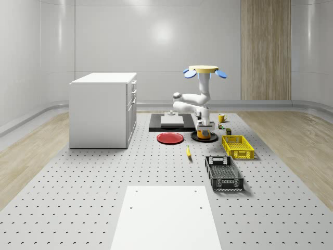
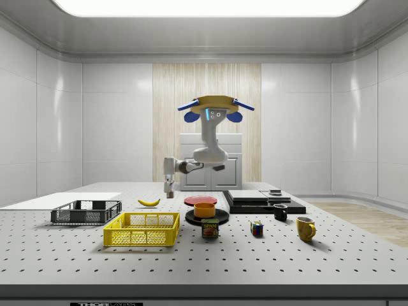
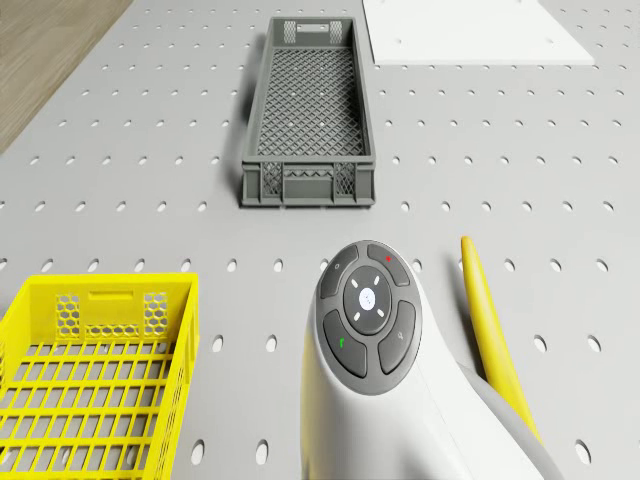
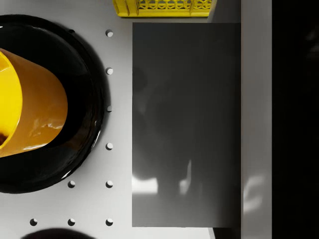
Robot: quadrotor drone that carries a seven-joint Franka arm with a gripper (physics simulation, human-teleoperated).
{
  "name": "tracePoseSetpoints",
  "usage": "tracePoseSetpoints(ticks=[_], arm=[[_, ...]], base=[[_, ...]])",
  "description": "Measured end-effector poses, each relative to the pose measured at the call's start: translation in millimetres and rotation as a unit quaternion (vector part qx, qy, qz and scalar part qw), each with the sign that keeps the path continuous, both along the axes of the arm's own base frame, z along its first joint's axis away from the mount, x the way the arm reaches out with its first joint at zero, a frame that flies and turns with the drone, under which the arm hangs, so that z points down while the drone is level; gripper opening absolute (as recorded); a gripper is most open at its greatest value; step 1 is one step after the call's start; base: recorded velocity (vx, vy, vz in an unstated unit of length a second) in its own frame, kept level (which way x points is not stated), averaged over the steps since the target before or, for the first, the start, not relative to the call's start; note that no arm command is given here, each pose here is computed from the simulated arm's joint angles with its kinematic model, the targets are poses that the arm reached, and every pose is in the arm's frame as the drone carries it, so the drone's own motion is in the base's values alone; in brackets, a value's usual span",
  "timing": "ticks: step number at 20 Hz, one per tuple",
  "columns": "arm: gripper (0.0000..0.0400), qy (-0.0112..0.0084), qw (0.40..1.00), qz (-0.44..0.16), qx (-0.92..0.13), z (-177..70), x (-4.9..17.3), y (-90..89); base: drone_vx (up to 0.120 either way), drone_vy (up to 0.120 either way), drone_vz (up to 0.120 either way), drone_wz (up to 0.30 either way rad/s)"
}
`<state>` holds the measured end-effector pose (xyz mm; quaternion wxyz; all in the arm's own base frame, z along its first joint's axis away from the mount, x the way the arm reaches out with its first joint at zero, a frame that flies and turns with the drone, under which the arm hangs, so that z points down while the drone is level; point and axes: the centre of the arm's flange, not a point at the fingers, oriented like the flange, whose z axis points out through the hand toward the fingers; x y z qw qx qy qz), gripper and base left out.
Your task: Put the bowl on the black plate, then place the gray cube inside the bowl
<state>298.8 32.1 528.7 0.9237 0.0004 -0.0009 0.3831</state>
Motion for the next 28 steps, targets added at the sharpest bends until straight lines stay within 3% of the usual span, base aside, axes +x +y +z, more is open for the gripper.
tracePoseSetpoints(ticks=[24,28], arm=[[0.0251,0.0000,1.000,0.000,0.000,0.0,0.0,0.0],[0.0251,0.0000,1.000,0.000,0.000,0.0,0.0,0.0]], base=[[-0.120,0.000,0.000,0.000],[-0.120,0.060,0.000,0.000]])
